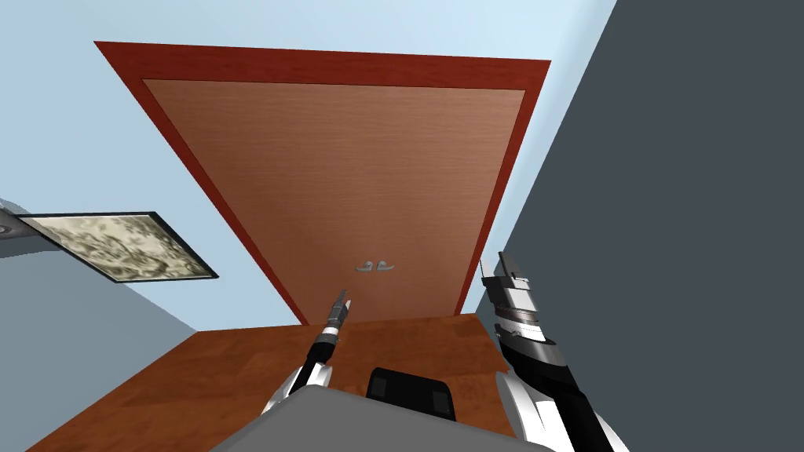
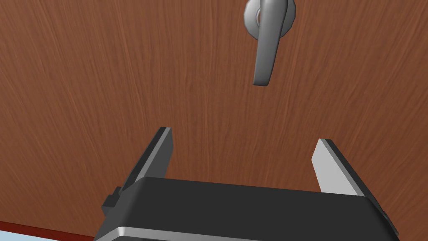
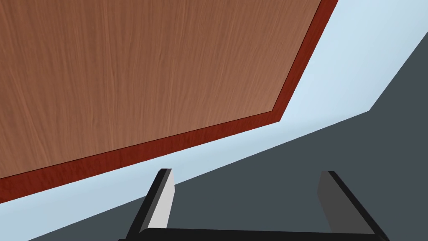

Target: Pull the door open

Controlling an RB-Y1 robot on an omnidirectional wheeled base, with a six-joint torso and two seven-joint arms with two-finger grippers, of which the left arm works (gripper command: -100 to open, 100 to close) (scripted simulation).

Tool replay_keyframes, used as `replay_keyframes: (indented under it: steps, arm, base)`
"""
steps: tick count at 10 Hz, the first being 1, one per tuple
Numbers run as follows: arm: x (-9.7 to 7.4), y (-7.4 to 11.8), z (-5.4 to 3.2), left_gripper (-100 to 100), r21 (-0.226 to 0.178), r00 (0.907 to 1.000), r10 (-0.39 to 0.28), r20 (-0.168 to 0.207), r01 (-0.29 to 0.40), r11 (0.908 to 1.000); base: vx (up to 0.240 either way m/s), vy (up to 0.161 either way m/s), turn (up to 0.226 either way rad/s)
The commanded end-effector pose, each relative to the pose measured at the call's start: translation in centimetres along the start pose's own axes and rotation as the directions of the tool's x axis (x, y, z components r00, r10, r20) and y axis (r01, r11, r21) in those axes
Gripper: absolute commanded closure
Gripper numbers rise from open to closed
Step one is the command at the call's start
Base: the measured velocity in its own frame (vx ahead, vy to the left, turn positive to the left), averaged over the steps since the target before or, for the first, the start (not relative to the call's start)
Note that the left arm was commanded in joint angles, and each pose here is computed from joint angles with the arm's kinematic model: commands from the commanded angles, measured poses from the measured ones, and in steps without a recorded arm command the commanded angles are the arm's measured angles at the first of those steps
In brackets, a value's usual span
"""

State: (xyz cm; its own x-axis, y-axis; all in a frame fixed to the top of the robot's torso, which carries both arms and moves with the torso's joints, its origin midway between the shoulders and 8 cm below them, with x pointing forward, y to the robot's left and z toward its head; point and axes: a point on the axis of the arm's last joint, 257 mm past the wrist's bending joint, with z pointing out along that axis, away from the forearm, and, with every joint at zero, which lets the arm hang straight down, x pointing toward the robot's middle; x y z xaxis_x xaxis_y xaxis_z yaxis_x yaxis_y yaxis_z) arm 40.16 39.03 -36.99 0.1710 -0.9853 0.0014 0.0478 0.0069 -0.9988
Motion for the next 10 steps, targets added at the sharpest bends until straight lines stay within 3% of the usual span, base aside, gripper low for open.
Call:
replay_keyframes:
  steps: [1, 4, 5, 6, 7, 8, 9, 10]
  arm:
    - [-0.4, 0.7, -0.18, -100, -0.018, 1.0000, 0.000, 0.007, 0.000, 0.9998]
    - [-1.3, 2.1, -0.73, -100, -0.049, 0.9998, 0.002, 0.020, -0.001, 0.9988]
    - [-1.1, 1.8, -0.65, -100, -0.042, 0.9999, 0.002, 0.017, -0.002, 0.9991]
    - [-4.5, 2.6, -2.06, -100, -0.070, 0.9978, 0.022, 0.063, -0.017, 0.9974]
    - [-5.8, 2.8, -2.63, -100, -0.080, 0.9962, 0.030, 0.081, -0.023, 0.9965]
    - [-5.8, 2.8, -2.63, -100, -0.080, 0.9962, 0.030, 0.081, -0.023, 0.9965]
    - [-9.2, 3.2, -4.06, -100, -0.102, 0.9907, 0.050, 0.127, -0.037, 0.9941]
    - [-9.2, 3.2, -4.06, -100, -0.102, 0.9907, 0.050, 0.127, -0.037, 0.9941]
  base:
    - [0.160, -0.010, -0.081]
    - [0.162, -0.002, -0.056]
    - [0.063, -0.002, -0.010]
    - [0.012, -0.007, 0.041]
    - [0.000, -0.017, 0.038]
    - [-0.007, -0.013, 0.005]
    - [0.018, -0.012, 0.001]
    - [0.026, -0.005, 0.004]
